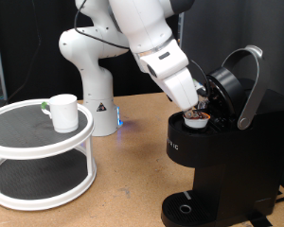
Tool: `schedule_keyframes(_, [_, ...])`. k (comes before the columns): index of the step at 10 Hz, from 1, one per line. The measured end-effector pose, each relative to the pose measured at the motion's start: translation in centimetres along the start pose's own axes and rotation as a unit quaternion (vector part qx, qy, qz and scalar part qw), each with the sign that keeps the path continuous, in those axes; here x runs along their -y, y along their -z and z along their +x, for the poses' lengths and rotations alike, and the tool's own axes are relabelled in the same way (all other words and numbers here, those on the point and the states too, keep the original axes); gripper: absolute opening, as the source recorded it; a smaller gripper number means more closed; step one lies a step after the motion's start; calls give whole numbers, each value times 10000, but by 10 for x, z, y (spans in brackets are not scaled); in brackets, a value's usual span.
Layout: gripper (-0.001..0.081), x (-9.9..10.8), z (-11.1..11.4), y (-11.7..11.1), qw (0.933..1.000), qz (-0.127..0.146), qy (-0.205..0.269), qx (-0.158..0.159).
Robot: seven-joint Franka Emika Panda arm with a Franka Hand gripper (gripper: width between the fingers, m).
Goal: Make a cup of coffee with the keurig machine
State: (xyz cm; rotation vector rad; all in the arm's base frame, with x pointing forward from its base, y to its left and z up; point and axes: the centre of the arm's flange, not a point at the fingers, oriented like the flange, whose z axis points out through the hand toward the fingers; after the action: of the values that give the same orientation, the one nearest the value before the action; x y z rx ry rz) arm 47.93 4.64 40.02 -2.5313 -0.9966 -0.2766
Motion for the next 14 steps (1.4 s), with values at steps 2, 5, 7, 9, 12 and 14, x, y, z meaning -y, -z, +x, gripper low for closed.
schedule_keyframes(2, [807,-1,-3,-3,10000,-46,-20,-3])
schedule_keyframes(5, [807,-2,-5,-7,9999,-112,-49,3])
schedule_keyframes(7, [807,-2,-5,-9,9998,-189,-91,20])
schedule_keyframes(9, [807,-2,-4,-10,9997,-206,-106,26])
schedule_keyframes(12, [807,-2,-4,-11,9996,-258,-75,64])
schedule_keyframes(14, [807,0,-3,-15,9992,-393,-8,70])
